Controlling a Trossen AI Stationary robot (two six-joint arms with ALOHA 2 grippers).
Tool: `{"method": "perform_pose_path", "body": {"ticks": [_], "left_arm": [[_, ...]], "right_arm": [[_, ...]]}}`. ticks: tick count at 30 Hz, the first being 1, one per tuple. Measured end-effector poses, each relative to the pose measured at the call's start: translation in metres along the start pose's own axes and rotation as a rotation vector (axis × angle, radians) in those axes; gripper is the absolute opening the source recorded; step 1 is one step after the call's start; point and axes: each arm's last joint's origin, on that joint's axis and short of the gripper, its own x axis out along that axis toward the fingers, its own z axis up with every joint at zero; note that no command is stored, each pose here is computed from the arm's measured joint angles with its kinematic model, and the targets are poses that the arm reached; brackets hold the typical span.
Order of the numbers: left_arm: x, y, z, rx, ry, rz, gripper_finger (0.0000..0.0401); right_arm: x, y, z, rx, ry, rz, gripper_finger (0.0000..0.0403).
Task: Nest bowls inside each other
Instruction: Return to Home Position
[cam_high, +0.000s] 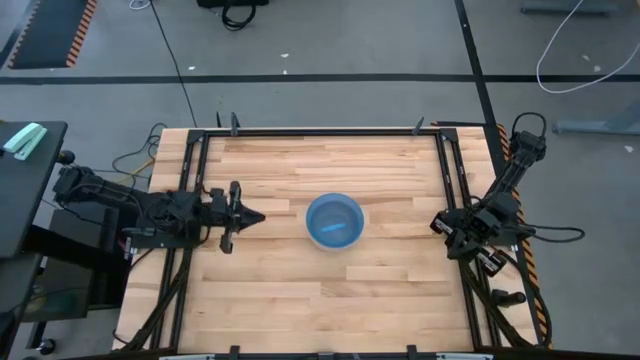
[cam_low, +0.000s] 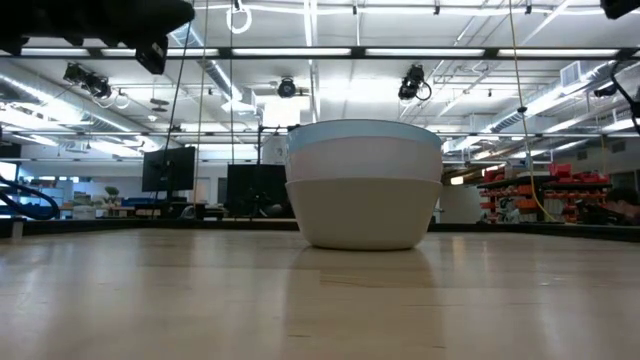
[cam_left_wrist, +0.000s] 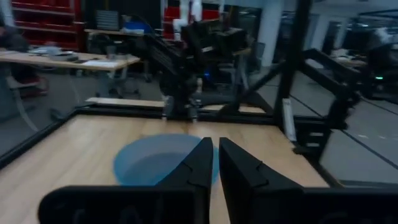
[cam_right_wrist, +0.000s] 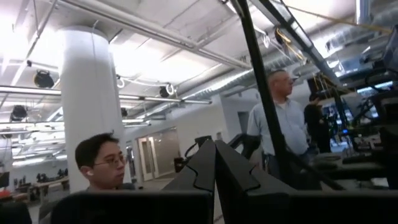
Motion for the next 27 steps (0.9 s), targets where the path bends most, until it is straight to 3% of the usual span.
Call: {"method": "perform_pose_path", "body": {"ticks": [6, 13, 20, 27], "left_arm": [[-0.003, 0.019, 0.008, 0.018, -0.046, 0.004, 0.0037], [-0.018, 0.038, 0.022, 0.034, -0.15, 0.089, 0.0026], [-0.042, 0.044, 0.037, 0.058, -0.293, 0.137, 0.0026], [-0.062, 0.044, 0.043, 0.081, -0.366, 0.173, 0.0036]], "right_arm": [[0.0, -0.008, 0.004, -0.036, -0.027, 0.009, 0.0014], [-0.002, -0.022, 0.004, -0.063, -0.002, -0.087, 0.0014], [-0.007, -0.03, 0.016, -0.16, -0.078, -0.059, 0.0014], [-0.01, -0.039, 0.029, -0.212, -0.069, -0.153, 0.0014]]}}
